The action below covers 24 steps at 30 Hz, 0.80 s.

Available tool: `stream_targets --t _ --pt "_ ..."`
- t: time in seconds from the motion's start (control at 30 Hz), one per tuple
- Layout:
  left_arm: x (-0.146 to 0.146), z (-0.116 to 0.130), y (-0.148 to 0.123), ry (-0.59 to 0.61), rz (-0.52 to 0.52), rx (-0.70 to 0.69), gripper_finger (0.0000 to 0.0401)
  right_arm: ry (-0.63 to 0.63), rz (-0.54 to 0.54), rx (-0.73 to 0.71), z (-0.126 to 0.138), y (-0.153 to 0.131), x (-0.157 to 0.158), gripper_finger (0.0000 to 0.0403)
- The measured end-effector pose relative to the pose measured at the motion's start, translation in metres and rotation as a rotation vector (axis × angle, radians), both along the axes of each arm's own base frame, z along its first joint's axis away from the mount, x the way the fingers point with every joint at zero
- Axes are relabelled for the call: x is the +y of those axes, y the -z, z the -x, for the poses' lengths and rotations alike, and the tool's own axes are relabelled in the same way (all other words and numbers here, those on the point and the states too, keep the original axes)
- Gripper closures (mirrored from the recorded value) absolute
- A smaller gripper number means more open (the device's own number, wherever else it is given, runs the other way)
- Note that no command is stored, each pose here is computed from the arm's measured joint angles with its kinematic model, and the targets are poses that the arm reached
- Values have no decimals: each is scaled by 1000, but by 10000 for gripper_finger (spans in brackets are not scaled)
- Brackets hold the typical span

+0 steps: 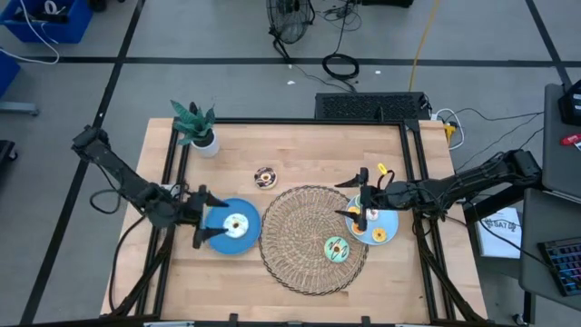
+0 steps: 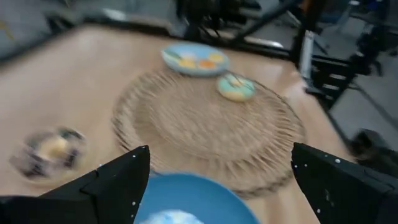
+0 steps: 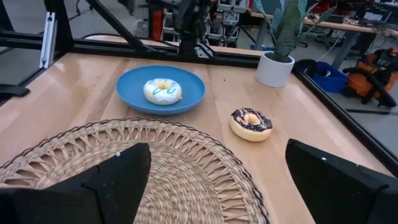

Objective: Pick & Place donuts
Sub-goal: Put the large white donut on the blue plate

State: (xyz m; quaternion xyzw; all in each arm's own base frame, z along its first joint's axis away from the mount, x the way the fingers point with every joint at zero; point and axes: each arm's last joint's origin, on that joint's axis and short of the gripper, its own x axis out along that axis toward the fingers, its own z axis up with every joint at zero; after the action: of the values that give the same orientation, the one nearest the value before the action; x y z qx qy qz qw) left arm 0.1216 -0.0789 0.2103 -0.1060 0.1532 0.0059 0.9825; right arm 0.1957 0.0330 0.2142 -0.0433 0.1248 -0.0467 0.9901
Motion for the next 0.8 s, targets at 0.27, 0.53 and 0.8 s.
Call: stream_targets --t 0.27,0.53,0.8 --pt "15 23 -23 -39 -183 -172 24 -201 -86 -46 -1 -5 6 46" --pt "28 36 -21 51 -139 -223 16 -504 -254 -78 0 -12 16 46" --pt "23 28 24 284 47 -320 24 -506 -258 -79 0 -12 16 46"
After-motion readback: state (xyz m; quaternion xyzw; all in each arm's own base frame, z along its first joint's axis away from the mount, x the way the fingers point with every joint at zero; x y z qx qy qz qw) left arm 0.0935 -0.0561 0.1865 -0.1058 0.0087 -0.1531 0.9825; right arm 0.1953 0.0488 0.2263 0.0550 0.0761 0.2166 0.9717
